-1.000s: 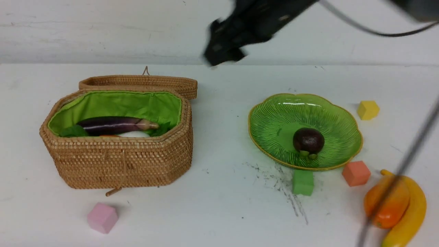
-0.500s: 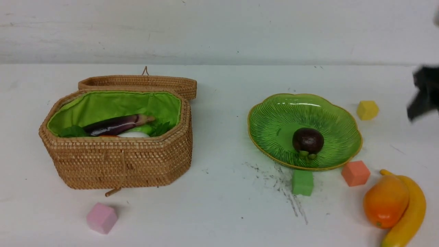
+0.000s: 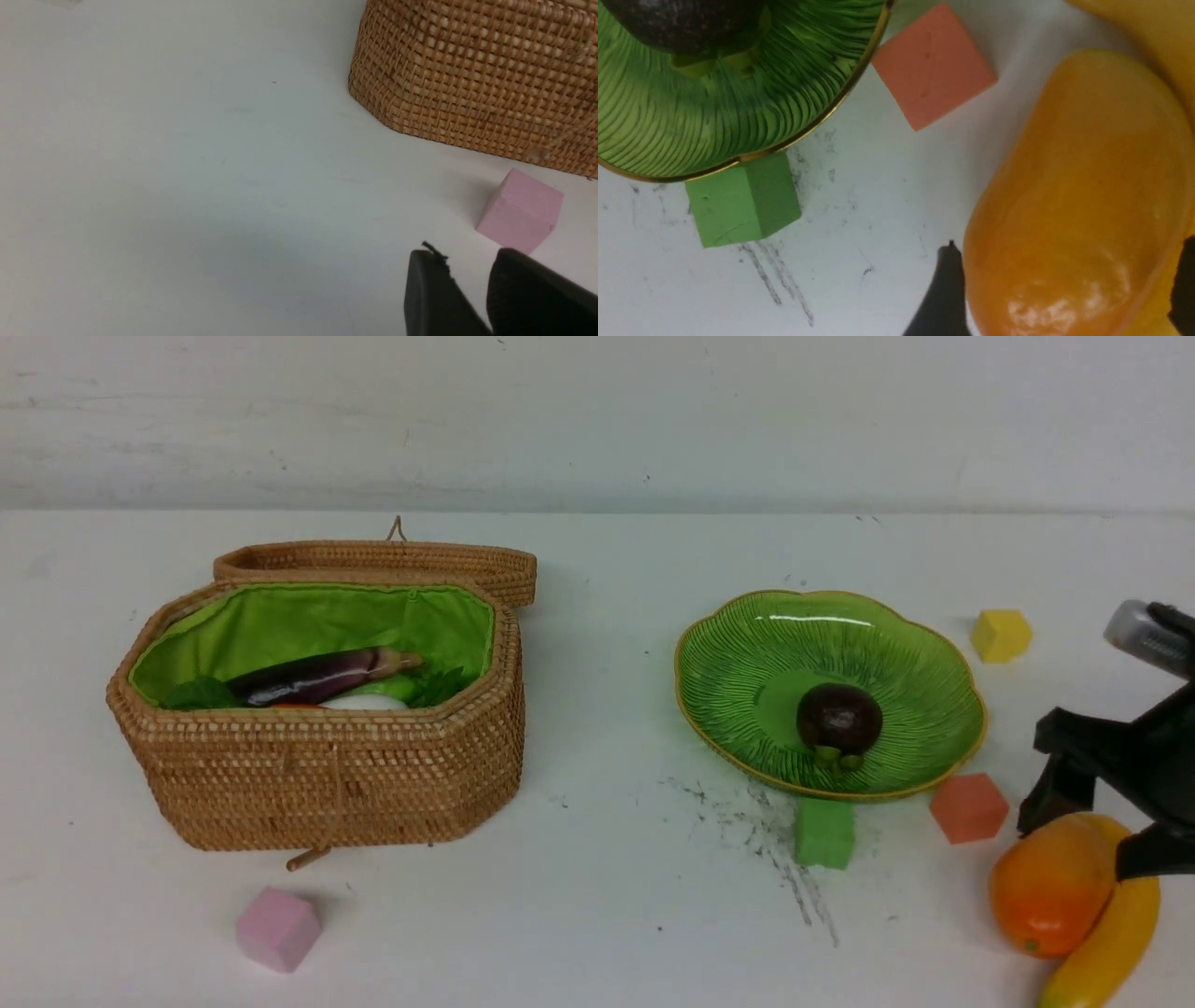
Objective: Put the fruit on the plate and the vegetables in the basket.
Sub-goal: Use the right arm to grab a mango and put it into the right plate
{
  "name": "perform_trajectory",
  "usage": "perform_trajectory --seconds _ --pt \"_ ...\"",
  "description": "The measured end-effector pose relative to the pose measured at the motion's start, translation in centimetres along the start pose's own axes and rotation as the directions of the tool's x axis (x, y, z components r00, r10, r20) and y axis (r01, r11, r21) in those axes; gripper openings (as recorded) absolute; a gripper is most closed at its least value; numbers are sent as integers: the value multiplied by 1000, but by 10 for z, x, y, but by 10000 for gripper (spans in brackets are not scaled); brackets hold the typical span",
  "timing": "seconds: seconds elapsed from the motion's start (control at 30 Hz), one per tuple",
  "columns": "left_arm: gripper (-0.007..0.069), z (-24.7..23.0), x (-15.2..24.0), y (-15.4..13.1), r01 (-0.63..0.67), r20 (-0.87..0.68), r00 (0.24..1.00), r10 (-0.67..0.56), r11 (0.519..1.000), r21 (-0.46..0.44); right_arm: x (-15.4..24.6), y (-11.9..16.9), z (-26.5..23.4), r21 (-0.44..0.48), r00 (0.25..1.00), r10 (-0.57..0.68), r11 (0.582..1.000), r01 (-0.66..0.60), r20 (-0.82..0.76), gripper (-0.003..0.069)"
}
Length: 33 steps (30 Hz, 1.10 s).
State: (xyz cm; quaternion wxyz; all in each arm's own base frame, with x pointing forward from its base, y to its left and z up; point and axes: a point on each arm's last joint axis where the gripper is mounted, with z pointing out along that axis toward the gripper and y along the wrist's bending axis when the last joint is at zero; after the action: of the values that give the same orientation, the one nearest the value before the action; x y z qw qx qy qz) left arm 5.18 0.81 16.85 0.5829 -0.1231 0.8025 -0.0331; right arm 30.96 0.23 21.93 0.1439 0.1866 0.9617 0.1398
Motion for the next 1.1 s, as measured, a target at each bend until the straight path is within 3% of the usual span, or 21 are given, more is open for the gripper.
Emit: perform_trajectory --seconds 0.3,0.57,1.1 --pt "183 0 0 0 0 0 1000 0 1000 0 -3 -6 32 46 998 24 999 -21 -51 632" --pt "185 0 0 0 0 0 1000 0 1000 0 -3 -6 33 46 999 10 999 -7 -53 587" --pt "195 0 0 0 0 0 1000 0 1000 0 0 -4 24 36 997 -30 999 33 -67 577"
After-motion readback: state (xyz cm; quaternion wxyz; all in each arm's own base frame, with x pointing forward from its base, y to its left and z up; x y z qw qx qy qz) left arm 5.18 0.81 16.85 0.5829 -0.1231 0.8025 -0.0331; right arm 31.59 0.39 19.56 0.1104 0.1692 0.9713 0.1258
